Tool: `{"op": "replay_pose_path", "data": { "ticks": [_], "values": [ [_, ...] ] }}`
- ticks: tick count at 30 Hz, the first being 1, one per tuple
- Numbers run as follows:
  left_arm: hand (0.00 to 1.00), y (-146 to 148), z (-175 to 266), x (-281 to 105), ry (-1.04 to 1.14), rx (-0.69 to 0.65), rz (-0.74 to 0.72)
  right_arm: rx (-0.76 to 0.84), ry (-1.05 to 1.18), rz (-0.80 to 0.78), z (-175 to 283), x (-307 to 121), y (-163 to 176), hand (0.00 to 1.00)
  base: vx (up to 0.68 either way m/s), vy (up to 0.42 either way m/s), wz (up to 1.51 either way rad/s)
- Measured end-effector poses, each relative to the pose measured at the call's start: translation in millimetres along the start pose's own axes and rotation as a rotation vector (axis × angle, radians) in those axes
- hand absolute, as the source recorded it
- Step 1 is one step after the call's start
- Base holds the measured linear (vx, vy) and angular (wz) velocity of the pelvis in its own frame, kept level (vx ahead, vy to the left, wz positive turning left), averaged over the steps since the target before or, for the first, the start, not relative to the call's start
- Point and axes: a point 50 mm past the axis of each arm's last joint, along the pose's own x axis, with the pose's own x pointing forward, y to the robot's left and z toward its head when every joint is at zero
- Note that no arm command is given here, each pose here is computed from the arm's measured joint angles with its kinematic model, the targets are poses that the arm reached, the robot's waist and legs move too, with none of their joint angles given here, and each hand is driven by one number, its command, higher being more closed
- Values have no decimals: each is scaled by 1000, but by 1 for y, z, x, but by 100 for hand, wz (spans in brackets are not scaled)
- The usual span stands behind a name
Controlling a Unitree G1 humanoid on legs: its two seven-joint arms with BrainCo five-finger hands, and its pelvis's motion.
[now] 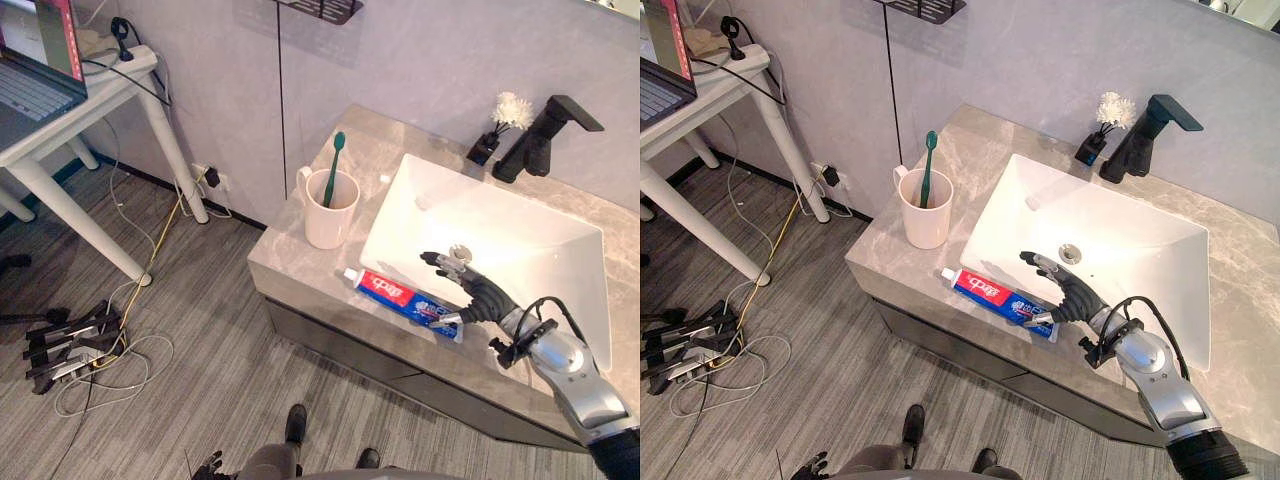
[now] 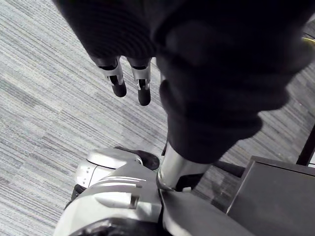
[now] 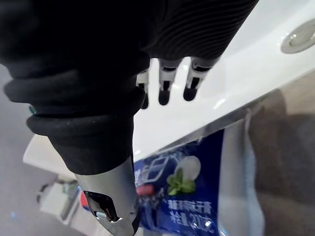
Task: Organize washtable
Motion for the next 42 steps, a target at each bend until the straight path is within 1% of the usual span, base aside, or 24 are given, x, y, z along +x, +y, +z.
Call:
{"op": "replay_pose_path", "data": {
  "ticks": [7, 10, 11, 13, 17, 18, 25, 29, 32, 34, 35, 37, 38, 39, 40, 42],
  "values": [
    [0, 2, 0, 0, -2, -17, -5, -4, 11, 6, -2, -2, 2, 0, 0, 0, 0],
    [0, 2, 1, 0, -3, -16, -4, -41, 15, 30, 0, -4, 2, 0, 0, 0, 0],
    [0, 2, 1, 0, -2, -15, -4, -55, 21, 45, 0, -5, 2, 100, 0, 0, 0],
    [0, 2, 1, 0, -3, -15, -4, -64, 31, 55, -2, -7, 2, 100, 0, 0, 0],
    [0, 3, 1, 0, -4, -26, -4, -137, 52, 67, -2, -9, -2, 100, 0, 0, 0],
    [0, 3, 1, 0, -6, -25, -5, -184, 62, 68, -1, -10, -5, 100, 0, 0, 0],
    [0, 2, 5, 1, -13, -5, -15, -340, 50, 102, 8, -7, -16, 100, 0, 0, -3],
    [0, 3, 4, 1, -7, -10, -11, -356, 42, 130, 8, -5, -12, 100, 0, 0, -6],
    [0, 4, 3, 1, -2, -27, -8, -370, 57, 121, 5, -3, -15, 100, 0, 0, -1],
    [0, 4, 2, 1, -1, -67, -3, -379, 76, 102, 2, -1, -21, 100, 0, 0, 0],
    [0, 8, 1, 0, -10, -194, 24, -380, 110, 54, -4, 1, -32, 100, 0, 0, 0],
    [0, 10, -1, -1, -19, -291, 48, -380, 139, 1, -9, 1, -43, 100, 0, 0, 2],
    [0, 10, -3, -2, -30, -390, 73, -382, 176, -50, -13, 0, -54, 100, 0, 0, 11],
    [0, 15, -5, -4, -60, -576, 137, -372, 254, -153, -22, -8, -77, 100, 0, 0, 12],
    [0, 21, -6, -5, -77, -647, 168, -365, 283, -197, -25, -12, -86, 100, 14, 5, 16],
    [0, 61, -5, -18, -207, -973, 360, -354, 333, -398, -24, -29, -118, 100, 58, 3, 17]
  ]
}}
